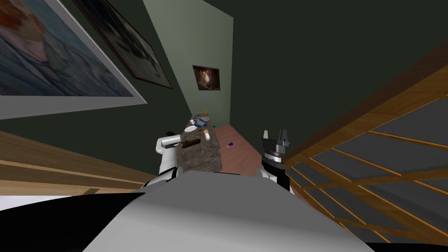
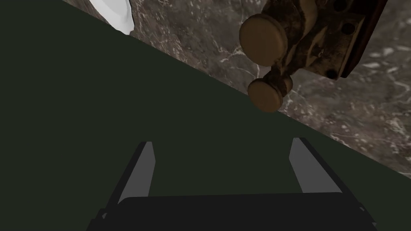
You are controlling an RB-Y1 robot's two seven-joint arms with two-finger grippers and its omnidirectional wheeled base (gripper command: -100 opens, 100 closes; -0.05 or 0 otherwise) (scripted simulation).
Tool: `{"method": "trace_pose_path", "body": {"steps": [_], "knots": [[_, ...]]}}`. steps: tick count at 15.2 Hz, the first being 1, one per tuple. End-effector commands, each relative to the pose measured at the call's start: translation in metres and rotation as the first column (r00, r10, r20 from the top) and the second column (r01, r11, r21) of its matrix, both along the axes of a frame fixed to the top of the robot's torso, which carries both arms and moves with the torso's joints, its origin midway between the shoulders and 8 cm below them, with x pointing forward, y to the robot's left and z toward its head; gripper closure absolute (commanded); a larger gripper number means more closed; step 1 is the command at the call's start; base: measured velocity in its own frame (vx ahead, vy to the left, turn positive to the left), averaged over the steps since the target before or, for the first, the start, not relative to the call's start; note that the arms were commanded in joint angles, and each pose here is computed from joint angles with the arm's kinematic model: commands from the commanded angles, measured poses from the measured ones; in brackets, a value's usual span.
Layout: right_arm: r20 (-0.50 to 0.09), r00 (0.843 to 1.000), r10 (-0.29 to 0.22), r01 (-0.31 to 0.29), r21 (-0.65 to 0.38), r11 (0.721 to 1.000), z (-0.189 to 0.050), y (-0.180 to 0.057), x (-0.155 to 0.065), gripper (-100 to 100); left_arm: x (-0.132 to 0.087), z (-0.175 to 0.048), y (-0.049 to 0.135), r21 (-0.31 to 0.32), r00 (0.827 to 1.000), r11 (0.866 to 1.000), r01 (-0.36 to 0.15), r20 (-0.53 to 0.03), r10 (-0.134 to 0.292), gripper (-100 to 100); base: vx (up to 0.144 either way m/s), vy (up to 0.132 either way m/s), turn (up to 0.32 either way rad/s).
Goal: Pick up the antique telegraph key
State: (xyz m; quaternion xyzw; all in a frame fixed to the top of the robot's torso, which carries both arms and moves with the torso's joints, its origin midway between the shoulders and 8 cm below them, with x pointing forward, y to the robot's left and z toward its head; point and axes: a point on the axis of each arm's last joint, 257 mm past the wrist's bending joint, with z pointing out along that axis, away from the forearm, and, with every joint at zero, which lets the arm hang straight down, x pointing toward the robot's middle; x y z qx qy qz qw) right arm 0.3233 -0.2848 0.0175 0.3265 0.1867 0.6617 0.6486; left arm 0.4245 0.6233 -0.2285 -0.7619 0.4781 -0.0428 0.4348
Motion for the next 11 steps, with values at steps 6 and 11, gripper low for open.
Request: {"method": "trace_pose_path", "body": {"steps": [6,11], "knots": [[0.0,1.0,0.0,0.0,0.0,1.0,0.0,0.0,0.0,0,-0.006,-0.02,-0.014,-0.123,0.996,0.992,-0.027,-0.087,0.017,-100,0.001,0.004,-0.079],[0.0,1.0,0.0,0.0,0.0,1.0,0.0,0.0,0.0,0,-0.01,-0.031,-0.028,-0.202,0.989,0.978,-0.043,-0.146,0.013,-100,-0.001,0.006,-0.072]]}}
